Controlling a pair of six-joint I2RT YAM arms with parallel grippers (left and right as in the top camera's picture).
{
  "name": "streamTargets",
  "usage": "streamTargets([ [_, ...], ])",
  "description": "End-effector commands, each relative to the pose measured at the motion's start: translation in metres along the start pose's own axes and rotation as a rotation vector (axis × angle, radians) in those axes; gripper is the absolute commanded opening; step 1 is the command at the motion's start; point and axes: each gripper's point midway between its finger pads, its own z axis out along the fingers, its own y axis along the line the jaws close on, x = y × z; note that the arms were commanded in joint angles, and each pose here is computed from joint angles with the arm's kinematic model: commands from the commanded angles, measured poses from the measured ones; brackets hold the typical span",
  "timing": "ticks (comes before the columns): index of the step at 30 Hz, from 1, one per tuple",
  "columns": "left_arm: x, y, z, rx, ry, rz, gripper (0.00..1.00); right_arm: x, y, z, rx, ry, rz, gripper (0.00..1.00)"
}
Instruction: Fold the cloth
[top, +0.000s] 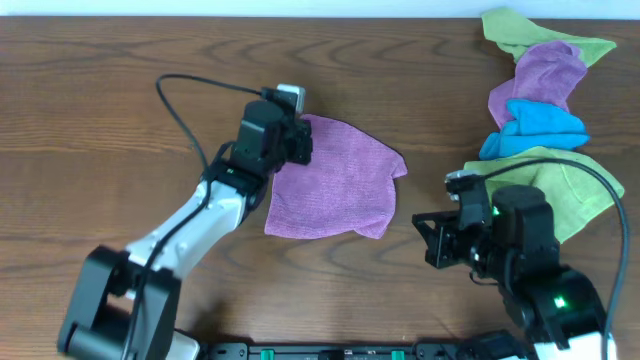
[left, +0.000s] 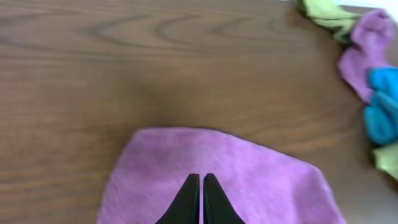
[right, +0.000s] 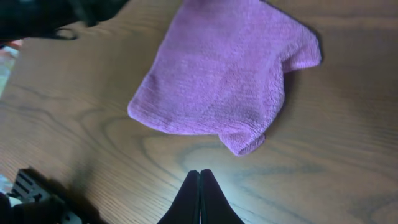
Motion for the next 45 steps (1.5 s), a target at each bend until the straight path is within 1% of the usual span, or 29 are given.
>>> streamTargets([
  [1, -0.001, 0.013, 0.022, -0.063, 0.014, 0.062, 0.05, -0.014, 0.012, -0.021, -0.019, -0.072, -0.021, 0.02],
  [5, 0.011, 0.017, 0.047, -0.076, 0.07, 0.07, 0.05, -0.013, 0.017, -0.034, -0.025, -0.092, -0.03, 0.03],
  [11, 0.037, 0.036, 0.076, -0.131, 0.136, 0.081, 0.05, -0.008, 0.015, -0.034, -0.017, -0.078, -0.023, 0.04],
  [17, 0.052, 0.044, 0.088, -0.149, 0.156, 0.08, 0.05, -0.006, 0.011, -0.034, 0.006, -0.07, -0.017, 0.06],
  [24, 0.077, 0.056, 0.096, -0.181, 0.213, 0.077, 0.06, -0.005, 0.01, -0.034, 0.01, -0.065, -0.014, 0.08],
  [26, 0.08, 0.071, 0.092, -0.264, 0.228, 0.086, 0.06, -0.005, 0.01, -0.034, 0.014, -0.067, -0.014, 0.09],
  [29, 0.089, 0.101, 0.078, -0.429, 0.282, 0.167, 0.05, -0.006, 0.006, -0.034, 0.033, -0.072, -0.013, 0.1],
  [31, 0.095, 0.125, 0.063, -0.561, 0.325, 0.2, 0.06, -0.008, -0.001, -0.034, 0.077, -0.081, -0.01, 0.12],
  [34, 0.101, 0.147, 0.047, -0.668, 0.372, 0.214, 0.05, -0.009, -0.013, -0.029, 0.134, -0.073, 0.0, 0.14],
  [36, 0.108, 0.157, 0.039, -0.701, 0.415, 0.213, 0.06, -0.009, -0.023, -0.022, 0.178, -0.053, 0.01, 0.17],
  [39, 0.117, 0.162, 0.032, -0.711, 0.459, 0.194, 0.06, -0.01, -0.034, 0.002, 0.195, -0.009, 0.025, 0.21],
  [42, 0.123, 0.163, 0.027, -0.716, 0.492, 0.199, 0.06, -0.007, -0.045, 0.031, 0.208, 0.065, 0.049, 0.21],
  [45, 0.129, 0.17, 0.018, -0.765, 0.515, 0.169, 0.06, -0.001, -0.052, 0.063, 0.185, 0.161, 0.081, 0.16],
])
